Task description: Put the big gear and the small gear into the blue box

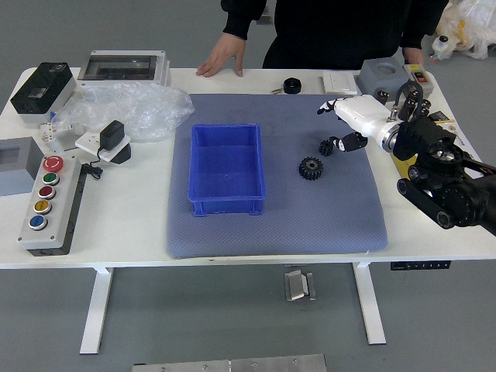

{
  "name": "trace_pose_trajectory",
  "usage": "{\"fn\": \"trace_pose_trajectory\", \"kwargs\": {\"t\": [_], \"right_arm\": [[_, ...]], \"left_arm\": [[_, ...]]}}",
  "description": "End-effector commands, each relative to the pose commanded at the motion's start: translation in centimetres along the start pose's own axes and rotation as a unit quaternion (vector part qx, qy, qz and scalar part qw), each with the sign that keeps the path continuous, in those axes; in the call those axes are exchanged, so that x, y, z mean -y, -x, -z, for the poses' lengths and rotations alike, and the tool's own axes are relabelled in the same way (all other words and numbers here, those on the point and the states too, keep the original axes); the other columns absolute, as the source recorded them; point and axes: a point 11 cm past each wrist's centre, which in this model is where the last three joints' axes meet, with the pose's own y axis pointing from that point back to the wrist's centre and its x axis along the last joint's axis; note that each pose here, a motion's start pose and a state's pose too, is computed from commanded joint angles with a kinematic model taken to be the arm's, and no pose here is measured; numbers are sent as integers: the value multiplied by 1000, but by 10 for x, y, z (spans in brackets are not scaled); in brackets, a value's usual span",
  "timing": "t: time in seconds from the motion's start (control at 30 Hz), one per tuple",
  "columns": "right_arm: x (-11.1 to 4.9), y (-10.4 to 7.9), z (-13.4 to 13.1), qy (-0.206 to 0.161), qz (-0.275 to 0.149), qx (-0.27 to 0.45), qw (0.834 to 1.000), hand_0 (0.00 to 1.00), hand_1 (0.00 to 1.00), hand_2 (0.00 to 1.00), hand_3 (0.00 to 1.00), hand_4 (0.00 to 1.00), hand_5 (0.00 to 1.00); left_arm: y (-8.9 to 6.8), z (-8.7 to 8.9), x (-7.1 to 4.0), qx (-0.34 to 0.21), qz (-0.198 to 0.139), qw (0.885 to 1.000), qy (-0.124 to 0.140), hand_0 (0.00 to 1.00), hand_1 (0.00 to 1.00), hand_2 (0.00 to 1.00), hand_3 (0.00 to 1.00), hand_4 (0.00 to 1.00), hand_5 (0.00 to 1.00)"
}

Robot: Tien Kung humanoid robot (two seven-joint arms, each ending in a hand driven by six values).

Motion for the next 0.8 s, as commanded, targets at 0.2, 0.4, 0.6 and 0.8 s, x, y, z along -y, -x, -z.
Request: {"fn": "trace_pose_trajectory", "kwargs": {"t": [0.2, 0.4, 0.6, 0.8], "right_arm": [[4, 10, -2, 6, 5, -3, 1000, 677, 635, 799, 803, 678, 62], [7, 21, -4, 15, 12, -13, 1000, 680, 637, 796, 802, 671, 53], [10, 32, -4, 23, 18, -25, 999, 680, 636, 795, 799, 669, 49], [12, 39, -3, 28, 23, -30, 999, 681, 634, 792, 798, 667, 44]], "left_arm": [[0, -2, 0, 3, 0, 1000, 1, 910, 896, 882, 875, 797, 338], [1, -3, 0, 6, 1, 1000, 1, 910, 896, 882, 875, 797, 338], [1, -4, 0, 8, 1, 1000, 2, 910, 896, 882, 875, 797, 338], [3, -5, 0, 9, 2, 1000, 3, 910, 896, 882, 875, 797, 338]]}}
